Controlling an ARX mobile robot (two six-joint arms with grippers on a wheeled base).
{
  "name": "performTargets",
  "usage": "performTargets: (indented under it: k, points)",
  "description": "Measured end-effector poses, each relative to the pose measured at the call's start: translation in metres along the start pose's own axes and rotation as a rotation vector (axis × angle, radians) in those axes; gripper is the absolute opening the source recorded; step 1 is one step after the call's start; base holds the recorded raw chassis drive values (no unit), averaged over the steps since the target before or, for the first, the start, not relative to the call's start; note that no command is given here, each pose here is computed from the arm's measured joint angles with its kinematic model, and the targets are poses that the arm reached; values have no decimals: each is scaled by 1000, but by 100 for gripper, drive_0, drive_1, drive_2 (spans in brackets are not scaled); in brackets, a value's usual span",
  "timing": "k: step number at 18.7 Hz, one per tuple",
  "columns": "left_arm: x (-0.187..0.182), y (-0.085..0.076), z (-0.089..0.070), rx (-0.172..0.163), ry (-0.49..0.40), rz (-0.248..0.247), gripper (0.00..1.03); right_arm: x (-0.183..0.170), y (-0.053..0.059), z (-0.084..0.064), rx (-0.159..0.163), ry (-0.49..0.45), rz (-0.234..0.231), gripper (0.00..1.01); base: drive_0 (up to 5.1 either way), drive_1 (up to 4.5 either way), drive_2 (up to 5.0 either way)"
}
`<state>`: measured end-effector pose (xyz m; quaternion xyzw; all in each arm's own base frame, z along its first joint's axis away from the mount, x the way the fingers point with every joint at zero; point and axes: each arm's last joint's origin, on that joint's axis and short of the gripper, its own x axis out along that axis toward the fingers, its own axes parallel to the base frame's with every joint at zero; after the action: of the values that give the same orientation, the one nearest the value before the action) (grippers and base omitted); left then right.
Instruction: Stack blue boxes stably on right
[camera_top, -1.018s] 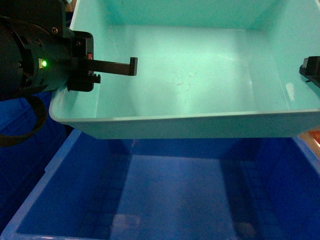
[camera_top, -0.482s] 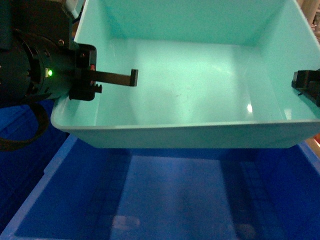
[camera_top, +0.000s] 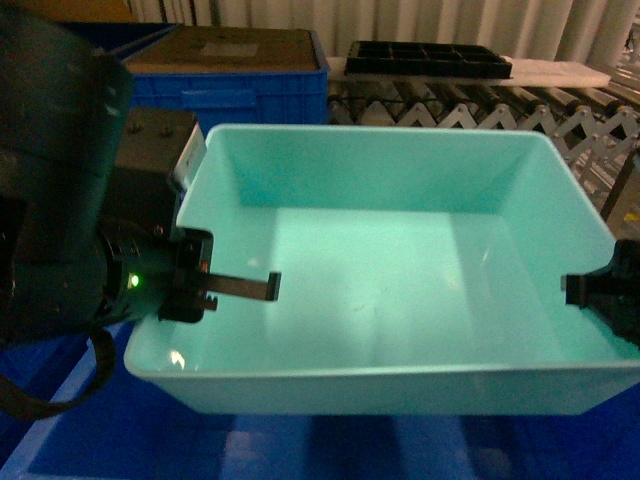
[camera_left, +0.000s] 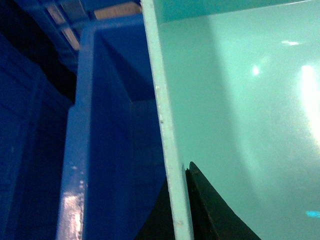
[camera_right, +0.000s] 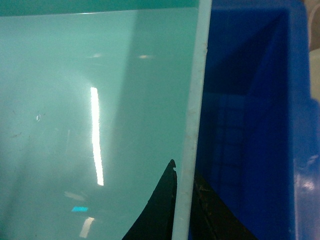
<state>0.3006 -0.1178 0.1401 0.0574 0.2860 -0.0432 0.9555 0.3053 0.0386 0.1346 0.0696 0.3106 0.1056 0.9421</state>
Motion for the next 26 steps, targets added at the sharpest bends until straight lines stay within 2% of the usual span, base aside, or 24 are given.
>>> performTargets:
  k: [2, 9, 12, 16, 21, 26]
  points:
    - [11, 5, -12, -10, 57, -10, 2, 12, -4, -15, 20, 65, -5, 7, 0, 0, 0]
    - [18, 14, -15, -32, 66, -38, 2, 17, -15, -21, 48, 89, -15, 7, 0, 0, 0]
    - [18, 14, -20, -38, 74, -40, 2, 18, -15, -22, 48, 90, -12, 7, 0, 0, 0]
    - [27, 17, -32, -38, 127, -19, 2, 30, -8, -33, 34, 128, -5, 7, 0, 0, 0]
    - [35, 17, -19, -39, 98, -10, 2, 35, -5, -23, 26, 97, -12, 7, 0, 0, 0]
    - [43, 18, -20, -35, 114, -2, 2, 42, -5, -22, 31, 108, -13, 7, 0, 0, 0]
